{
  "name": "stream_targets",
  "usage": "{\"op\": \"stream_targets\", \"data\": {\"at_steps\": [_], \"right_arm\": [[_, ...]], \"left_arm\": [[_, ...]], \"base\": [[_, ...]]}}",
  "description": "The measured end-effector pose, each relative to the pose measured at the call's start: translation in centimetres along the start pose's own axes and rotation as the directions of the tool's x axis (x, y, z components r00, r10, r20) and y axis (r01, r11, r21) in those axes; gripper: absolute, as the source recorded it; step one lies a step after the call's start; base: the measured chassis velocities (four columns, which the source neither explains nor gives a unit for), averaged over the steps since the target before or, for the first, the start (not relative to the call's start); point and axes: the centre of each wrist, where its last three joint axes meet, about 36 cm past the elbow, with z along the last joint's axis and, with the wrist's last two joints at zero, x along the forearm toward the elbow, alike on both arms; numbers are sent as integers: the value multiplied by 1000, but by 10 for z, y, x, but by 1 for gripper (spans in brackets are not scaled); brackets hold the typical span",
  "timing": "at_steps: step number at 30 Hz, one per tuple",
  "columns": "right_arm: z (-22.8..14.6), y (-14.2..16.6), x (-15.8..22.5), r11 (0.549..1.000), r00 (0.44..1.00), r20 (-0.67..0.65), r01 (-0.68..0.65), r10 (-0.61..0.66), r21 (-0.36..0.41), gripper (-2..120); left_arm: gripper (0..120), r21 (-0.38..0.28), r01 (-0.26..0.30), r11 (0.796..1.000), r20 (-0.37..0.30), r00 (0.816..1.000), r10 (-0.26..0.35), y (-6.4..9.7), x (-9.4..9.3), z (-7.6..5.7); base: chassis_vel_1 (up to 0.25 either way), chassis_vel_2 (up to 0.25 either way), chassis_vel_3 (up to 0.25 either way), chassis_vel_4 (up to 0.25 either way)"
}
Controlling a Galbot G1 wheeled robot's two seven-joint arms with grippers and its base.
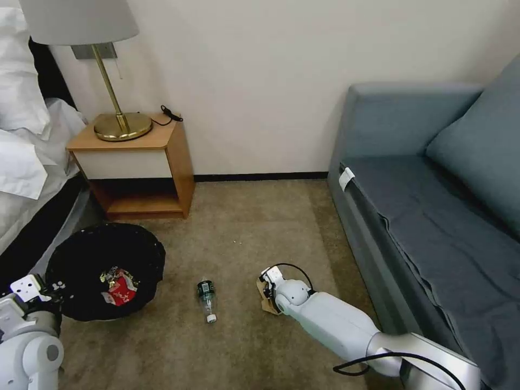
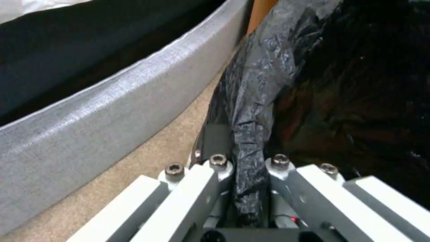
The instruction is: Pick up the trash bin, then pick up the garbage on the floor and place it into the trash bin.
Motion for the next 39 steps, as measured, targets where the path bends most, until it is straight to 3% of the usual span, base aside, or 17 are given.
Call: {"op": "stream_targets", "data": {"at_steps": [25,28,29,32,39], "right_arm": [[-29,-14,57,992,992,113,65,-53,-105,0],[-40,-29,91,988,981,182,87,-63,-131,0],[-57,-39,128,981,966,247,116,-76,-153,0],[-77,-39,158,977,942,319,153,-98,-151,0],[-132,-10,207,952,866,467,272,-178,-141,0]], "left_arm": [[2,-12,-19,1000,-16,1000,19,-7,-4,5],[2,-16,-22,1000,-22,1000,21,-8,-4,7],[2,-20,-32,999,-35,999,31,-12,-5,12],[2,-24,-42,999,-42,998,41,-17,-4,14],[2,-32,-57,998,-44,997,56,-26,-2,16]], "base": [[0,0,0,0],[0,0,0,0],[0,0,0,0],[0,0,0,0],[0,0,0,0]]}}
